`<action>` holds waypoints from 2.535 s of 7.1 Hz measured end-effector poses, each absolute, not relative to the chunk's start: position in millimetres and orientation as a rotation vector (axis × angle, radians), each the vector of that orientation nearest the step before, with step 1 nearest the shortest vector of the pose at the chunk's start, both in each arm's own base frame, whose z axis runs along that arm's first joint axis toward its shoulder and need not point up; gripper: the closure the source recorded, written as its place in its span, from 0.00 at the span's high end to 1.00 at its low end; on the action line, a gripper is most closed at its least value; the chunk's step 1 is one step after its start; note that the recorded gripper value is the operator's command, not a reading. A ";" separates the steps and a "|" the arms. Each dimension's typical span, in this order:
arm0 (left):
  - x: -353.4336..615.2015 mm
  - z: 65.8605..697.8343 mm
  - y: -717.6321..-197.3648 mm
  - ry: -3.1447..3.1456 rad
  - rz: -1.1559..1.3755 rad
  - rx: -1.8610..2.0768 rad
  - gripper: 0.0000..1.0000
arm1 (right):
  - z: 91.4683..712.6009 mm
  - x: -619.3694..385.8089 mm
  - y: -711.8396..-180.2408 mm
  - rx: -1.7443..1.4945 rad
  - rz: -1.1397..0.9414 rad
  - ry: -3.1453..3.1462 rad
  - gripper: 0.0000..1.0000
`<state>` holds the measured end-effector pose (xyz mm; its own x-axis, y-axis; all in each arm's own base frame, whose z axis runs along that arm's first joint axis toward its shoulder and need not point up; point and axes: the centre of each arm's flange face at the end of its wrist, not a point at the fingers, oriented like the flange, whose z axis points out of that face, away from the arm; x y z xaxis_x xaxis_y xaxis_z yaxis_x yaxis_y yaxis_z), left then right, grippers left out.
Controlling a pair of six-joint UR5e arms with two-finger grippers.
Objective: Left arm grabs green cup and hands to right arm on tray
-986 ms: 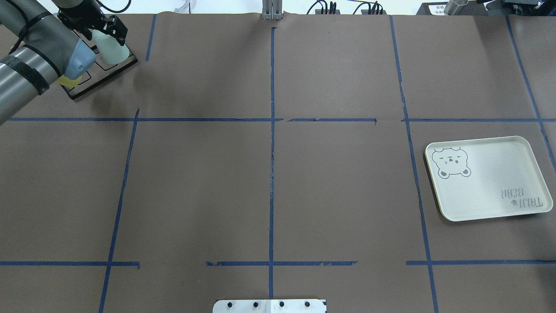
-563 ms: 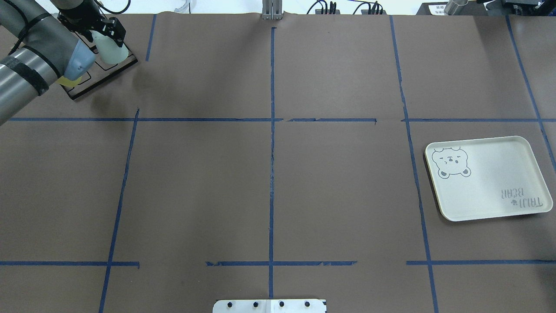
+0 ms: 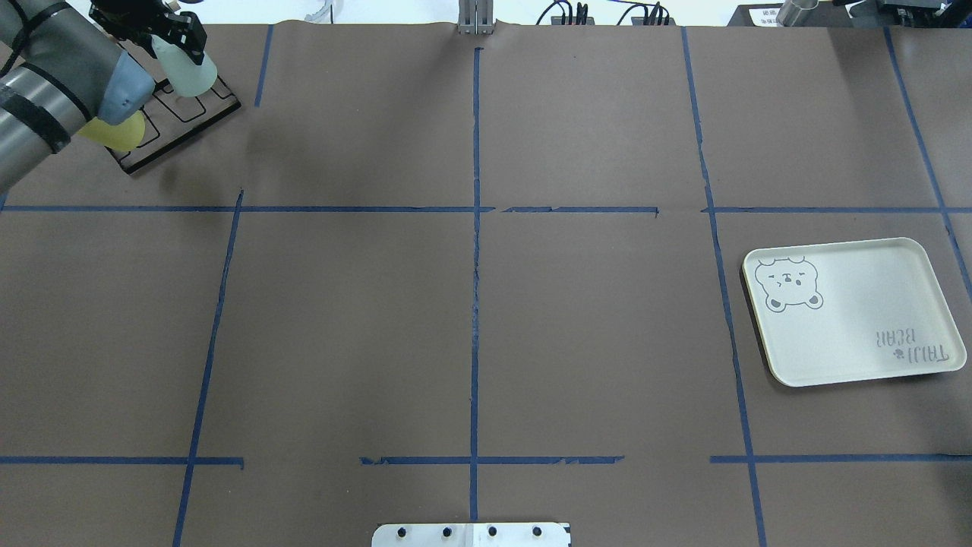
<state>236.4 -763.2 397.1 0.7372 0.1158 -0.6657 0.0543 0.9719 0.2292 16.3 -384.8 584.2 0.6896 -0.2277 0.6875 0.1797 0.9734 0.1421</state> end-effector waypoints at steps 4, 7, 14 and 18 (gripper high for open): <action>178.5 299.7 -680.0 0.745 0.009 0.264 0.37 | 581.7 16.1 -386.2 0.078 -0.234 -0.777 1.00; 163.9 296.3 -618.4 0.823 -0.102 0.296 0.33 | 574.5 10.8 -393.5 0.133 -0.217 -0.786 1.00; 267.9 317.4 -506.5 1.370 -0.411 0.199 0.31 | 406.1 -176.6 -425.0 0.263 0.229 -1.252 1.00; 324.3 282.8 -436.6 1.737 -0.484 0.005 0.31 | 336.1 -327.9 -346.6 0.243 0.281 -1.786 1.00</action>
<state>324.3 -436.6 282.8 -0.2302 -0.2575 -0.9385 0.2647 0.9114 -0.3150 -327.9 -346.6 336.1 -0.2290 -0.0140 0.9733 -0.3121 0.9482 -0.0598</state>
